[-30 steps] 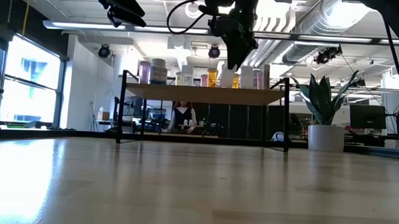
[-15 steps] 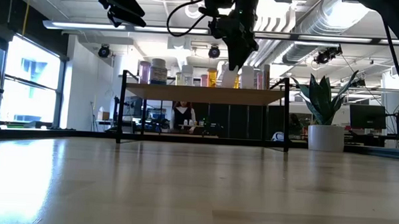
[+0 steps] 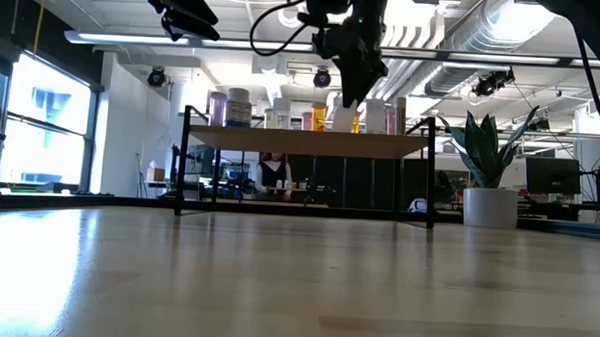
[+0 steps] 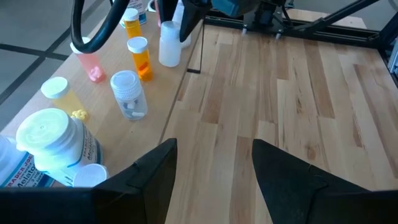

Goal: Pick and place medicine bottles onto shelf by color
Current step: Put the white pill bottle on the shelf, then return to Home Position

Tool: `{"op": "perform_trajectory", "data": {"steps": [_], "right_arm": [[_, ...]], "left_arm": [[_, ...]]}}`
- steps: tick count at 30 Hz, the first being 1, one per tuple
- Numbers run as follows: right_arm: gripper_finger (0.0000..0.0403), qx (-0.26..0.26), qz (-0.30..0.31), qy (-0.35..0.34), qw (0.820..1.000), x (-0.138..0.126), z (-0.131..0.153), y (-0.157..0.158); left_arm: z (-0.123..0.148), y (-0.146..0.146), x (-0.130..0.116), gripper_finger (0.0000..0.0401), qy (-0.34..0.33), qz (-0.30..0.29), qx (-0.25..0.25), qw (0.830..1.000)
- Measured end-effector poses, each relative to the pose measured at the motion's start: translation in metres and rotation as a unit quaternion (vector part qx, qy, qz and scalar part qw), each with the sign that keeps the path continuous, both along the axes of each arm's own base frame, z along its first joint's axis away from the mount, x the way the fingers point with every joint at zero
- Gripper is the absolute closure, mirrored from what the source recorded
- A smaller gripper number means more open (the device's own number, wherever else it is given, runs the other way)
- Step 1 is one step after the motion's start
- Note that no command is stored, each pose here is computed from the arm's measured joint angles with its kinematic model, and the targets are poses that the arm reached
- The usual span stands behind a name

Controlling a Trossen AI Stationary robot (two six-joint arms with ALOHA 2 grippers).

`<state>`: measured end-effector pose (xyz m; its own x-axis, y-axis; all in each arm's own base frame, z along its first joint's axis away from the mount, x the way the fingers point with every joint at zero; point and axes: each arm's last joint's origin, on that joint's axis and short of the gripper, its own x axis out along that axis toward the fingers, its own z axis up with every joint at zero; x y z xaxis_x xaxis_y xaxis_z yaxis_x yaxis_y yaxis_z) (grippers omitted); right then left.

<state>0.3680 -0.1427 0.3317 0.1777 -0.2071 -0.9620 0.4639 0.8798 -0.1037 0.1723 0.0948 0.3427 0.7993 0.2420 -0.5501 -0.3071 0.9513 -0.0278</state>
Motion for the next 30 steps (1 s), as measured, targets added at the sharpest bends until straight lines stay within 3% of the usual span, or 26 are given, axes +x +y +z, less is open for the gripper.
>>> {"op": "perform_trajectory", "data": {"steps": [19, 30], "right_arm": [[0.0224, -0.026, 0.006, -0.006, 1.000, 0.003, 0.000, -0.002], [0.0224, -0.029, -0.001, -0.063, 0.998, 0.001, 0.032, -0.001]], "left_arm": [[0.000, 0.000, 0.000, 0.0201, 0.000, 0.000, 0.000, 1.000], [0.000, -0.001, -0.001, 0.0201, -0.001, 0.005, -0.008, 1.000]]}}
